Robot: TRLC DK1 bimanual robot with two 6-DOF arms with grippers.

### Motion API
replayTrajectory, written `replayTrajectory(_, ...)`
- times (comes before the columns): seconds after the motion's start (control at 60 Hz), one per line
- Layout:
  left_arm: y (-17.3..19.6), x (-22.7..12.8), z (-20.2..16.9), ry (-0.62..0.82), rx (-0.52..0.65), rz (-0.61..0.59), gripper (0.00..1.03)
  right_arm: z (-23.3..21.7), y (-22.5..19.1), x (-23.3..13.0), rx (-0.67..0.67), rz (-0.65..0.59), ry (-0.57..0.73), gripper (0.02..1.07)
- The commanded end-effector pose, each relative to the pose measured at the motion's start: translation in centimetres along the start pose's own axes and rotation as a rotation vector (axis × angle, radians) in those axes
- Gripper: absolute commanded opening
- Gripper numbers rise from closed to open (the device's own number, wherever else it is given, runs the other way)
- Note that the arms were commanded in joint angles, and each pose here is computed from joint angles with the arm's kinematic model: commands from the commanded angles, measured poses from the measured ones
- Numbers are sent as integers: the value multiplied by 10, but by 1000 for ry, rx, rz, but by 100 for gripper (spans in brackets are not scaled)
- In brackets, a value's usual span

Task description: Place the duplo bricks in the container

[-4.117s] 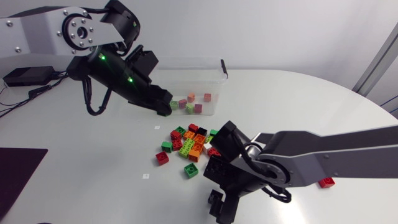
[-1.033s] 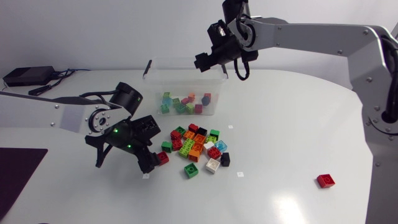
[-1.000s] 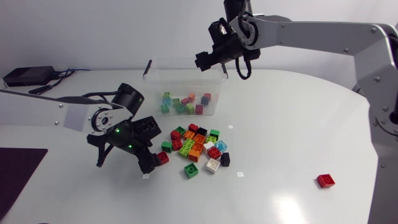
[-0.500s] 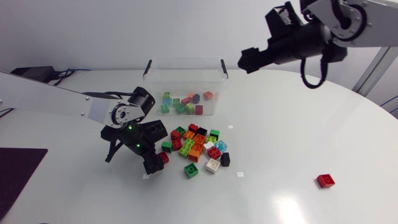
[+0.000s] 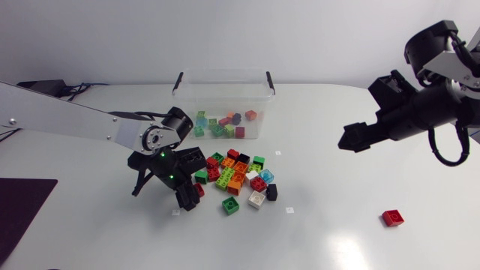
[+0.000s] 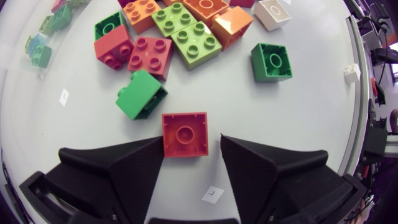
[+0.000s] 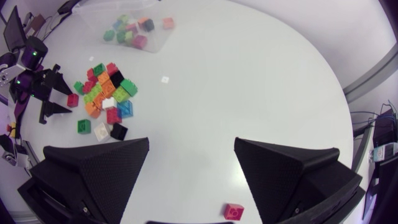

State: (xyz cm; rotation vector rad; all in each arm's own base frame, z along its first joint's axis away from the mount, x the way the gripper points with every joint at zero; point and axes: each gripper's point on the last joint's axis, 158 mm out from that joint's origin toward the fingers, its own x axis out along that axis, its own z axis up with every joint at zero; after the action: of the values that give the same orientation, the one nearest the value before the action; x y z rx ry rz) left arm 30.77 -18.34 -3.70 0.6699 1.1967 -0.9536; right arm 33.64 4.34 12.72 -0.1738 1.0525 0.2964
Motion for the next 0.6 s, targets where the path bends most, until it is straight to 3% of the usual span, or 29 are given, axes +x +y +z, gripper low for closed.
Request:
replayTrajectory(0.0,-6,3,-4,12,-4,-33,33,-28,-13,5,10,-27,72,101)
replayTrajectory(0.117,-8,-1,-7,4,-4,-34,12,-57,-28,9,41,-51,142,101)
replayTrajectory(0.583,-9,-60,9,-106,0,16,11,-162,-85,38,168,-94,368,99)
